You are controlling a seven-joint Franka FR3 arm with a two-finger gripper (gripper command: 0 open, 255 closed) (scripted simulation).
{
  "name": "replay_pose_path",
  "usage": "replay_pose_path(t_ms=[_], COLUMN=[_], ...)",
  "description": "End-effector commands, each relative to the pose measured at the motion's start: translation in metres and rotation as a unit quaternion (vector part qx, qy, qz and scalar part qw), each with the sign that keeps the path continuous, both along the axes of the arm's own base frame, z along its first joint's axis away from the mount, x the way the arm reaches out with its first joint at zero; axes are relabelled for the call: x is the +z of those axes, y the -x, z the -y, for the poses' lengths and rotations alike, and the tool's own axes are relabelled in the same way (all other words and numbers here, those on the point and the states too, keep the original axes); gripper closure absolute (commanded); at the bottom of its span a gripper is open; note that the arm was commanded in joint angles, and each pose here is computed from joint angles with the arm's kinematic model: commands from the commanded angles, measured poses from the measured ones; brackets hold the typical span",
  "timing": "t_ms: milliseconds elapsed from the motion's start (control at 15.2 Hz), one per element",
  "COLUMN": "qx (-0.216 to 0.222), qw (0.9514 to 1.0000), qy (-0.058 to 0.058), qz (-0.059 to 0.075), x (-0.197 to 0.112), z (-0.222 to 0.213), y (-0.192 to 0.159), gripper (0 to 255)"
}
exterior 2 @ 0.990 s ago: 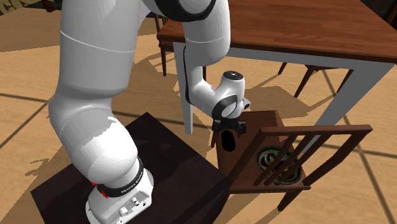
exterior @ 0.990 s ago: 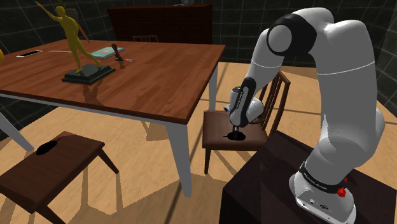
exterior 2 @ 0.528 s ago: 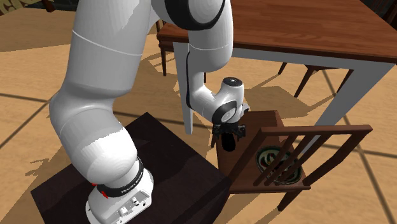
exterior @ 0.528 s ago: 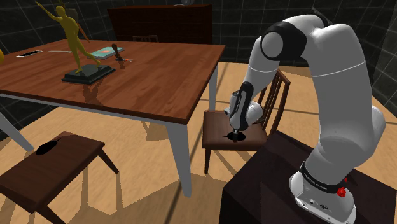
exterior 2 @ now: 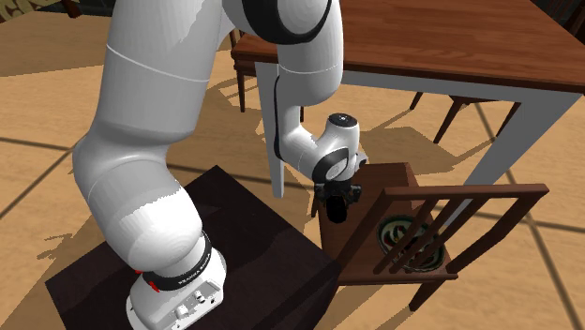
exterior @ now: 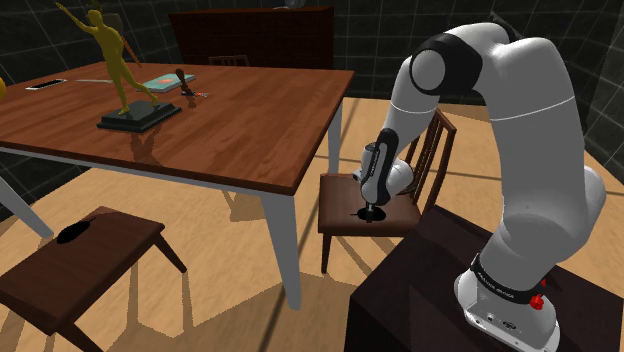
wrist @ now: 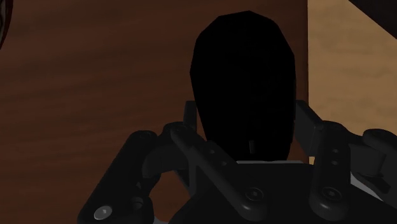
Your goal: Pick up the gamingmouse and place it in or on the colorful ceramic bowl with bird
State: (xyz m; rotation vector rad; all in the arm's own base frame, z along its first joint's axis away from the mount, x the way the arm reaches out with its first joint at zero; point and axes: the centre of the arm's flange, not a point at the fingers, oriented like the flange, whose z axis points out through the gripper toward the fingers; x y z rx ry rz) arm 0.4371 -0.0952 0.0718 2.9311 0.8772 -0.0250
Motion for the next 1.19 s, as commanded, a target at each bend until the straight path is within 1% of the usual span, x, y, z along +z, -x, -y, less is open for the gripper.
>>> replay_pose_path(t_ms=[0,330,1122], qx=[-0.001,-0.001,-0.001], qw=[1.0000,1.0000,1.0000], qy=[0.000,0.000,0.000], qz=[0.000,0.000,0.000], x=[-0.001,-0.001,0.062], z=[0.001,0.001,0.001], y=[0.000,0.000,0.000], gripper=[255,255,255])
